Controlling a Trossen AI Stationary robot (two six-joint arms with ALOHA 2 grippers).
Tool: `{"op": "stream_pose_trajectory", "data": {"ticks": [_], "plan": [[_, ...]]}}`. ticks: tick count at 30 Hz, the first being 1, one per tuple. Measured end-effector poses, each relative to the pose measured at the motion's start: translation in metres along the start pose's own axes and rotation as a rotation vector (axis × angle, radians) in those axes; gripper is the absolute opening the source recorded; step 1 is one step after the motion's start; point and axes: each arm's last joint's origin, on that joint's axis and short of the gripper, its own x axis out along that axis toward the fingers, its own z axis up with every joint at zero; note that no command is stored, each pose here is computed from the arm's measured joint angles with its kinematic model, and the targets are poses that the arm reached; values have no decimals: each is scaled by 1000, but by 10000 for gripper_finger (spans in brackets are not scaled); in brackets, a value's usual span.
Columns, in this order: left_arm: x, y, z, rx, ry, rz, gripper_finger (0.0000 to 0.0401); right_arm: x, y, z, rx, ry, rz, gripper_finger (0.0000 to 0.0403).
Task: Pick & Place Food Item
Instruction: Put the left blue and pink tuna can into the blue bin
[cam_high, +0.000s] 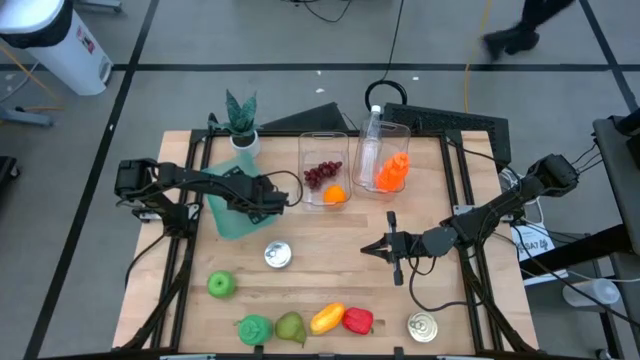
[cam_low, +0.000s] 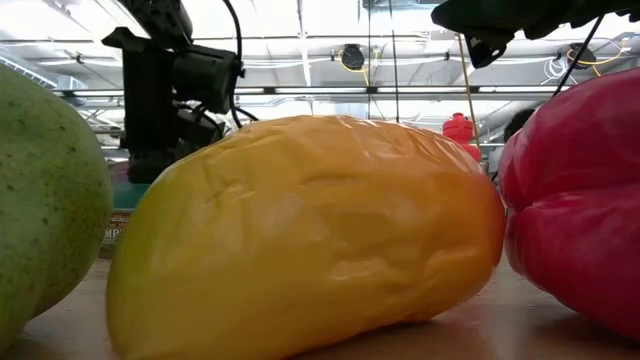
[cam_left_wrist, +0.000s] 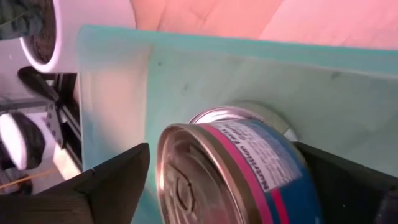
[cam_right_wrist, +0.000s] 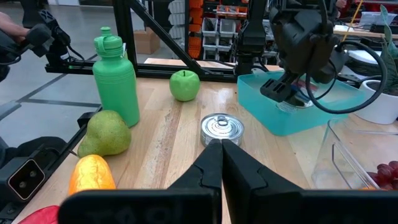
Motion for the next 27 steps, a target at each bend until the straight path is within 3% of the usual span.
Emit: {"op": "stream_pose_trajectory", "data": {"ticks": [21, 27], "plan": [[-18, 0, 12, 35, -19, -100, 399, 0, 0, 0, 0, 0, 0, 0], [-19, 2, 11, 35, -7, -80, 397, 0, 0, 0, 0, 0, 0, 0]]}}
